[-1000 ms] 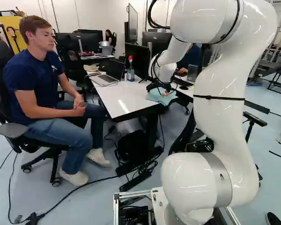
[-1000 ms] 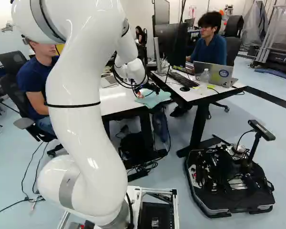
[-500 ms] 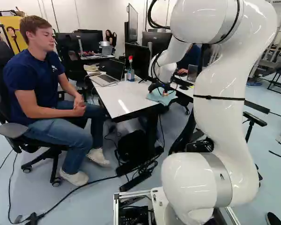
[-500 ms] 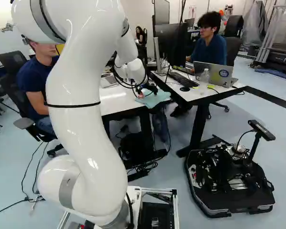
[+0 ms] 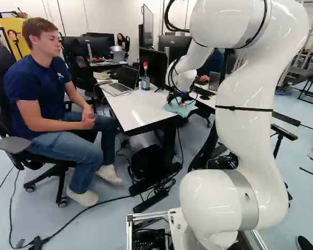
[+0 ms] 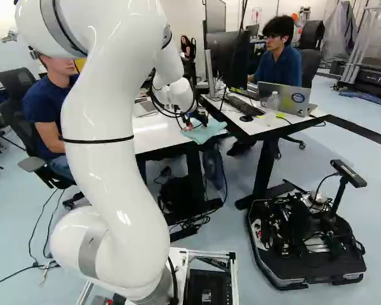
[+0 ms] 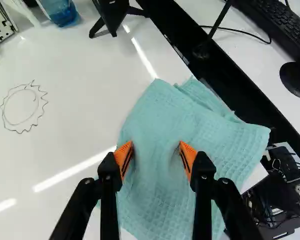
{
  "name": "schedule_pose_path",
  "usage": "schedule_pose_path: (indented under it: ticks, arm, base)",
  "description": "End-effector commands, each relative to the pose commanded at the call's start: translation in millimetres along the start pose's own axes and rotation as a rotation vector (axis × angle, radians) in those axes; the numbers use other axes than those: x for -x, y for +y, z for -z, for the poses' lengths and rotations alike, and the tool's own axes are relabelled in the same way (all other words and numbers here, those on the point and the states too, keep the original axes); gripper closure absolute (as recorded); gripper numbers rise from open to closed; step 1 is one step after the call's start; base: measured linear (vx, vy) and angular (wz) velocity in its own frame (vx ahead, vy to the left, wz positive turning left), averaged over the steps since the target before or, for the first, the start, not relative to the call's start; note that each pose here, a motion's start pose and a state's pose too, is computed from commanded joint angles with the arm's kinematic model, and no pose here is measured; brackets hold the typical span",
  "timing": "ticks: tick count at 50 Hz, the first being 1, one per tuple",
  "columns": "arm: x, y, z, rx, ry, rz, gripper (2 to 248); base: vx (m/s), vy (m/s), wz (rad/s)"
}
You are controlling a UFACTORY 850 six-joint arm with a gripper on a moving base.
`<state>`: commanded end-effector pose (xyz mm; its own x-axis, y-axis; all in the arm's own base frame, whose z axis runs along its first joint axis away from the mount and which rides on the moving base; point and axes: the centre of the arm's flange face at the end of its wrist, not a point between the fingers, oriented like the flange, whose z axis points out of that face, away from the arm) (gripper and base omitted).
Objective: Clean the table with the green towel
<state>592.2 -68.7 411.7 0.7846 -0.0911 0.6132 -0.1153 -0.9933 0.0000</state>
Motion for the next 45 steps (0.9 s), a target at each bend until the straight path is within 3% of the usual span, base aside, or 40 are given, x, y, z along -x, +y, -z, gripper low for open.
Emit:
schedule_pose_path:
  ticks: [45]
  arm:
    - [0.0,0.0,0.0,0.0,0.0,0.0,105]
  base:
    - [0.0,0.0,0.0]
